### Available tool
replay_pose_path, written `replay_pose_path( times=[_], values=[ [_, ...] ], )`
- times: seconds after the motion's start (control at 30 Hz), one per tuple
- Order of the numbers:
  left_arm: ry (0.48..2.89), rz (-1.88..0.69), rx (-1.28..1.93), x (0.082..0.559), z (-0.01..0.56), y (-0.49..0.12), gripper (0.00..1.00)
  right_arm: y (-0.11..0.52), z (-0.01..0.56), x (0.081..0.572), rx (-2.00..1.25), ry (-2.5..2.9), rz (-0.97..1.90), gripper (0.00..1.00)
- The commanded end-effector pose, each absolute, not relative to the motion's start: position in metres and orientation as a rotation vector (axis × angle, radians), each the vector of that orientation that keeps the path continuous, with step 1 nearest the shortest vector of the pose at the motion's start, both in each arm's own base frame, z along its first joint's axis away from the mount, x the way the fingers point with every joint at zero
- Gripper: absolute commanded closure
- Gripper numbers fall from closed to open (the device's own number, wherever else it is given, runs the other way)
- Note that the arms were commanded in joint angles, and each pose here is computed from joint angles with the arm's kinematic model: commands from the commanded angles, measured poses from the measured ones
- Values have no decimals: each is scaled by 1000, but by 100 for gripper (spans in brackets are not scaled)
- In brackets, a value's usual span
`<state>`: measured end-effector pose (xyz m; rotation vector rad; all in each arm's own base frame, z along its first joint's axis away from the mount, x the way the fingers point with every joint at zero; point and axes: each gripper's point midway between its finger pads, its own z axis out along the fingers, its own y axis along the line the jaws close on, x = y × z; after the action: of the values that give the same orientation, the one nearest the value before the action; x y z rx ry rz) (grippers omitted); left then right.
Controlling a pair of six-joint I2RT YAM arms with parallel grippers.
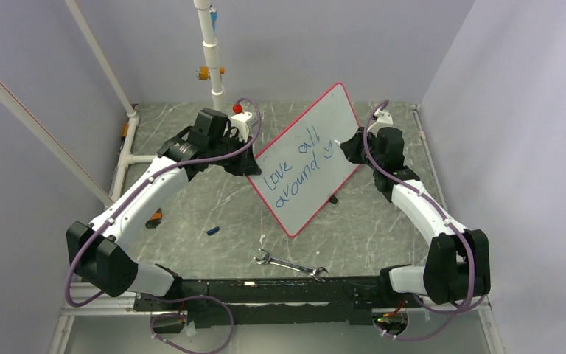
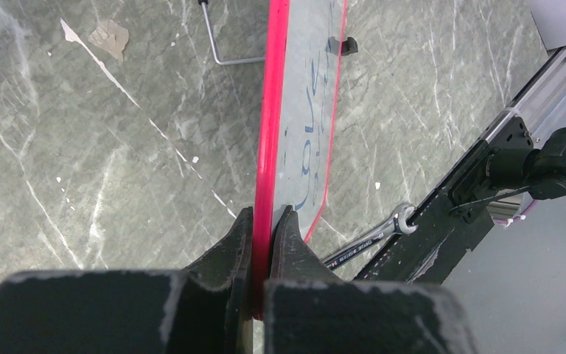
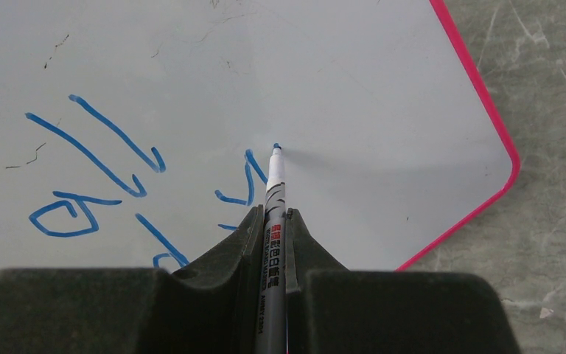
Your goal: Write a sentence on the whiteboard
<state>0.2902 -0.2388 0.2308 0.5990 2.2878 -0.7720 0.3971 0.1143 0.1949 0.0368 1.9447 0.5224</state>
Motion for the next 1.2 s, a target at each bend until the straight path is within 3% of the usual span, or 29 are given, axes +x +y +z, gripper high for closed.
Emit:
replay_pose_path(
  times=[0.0, 0.47, 1.17],
  values=[
    [2452, -223, 639, 306, 175, -168, 100, 119, 207, 400, 4, 1896, 551, 100],
    [2453, -221, 639, 306, 174, -167, 100, 111, 188, 390, 38, 1946, 513, 100],
    [2453, -226, 648, 305, 174, -170, 100, 110, 211, 412, 38, 1921, 481, 100]
  ],
)
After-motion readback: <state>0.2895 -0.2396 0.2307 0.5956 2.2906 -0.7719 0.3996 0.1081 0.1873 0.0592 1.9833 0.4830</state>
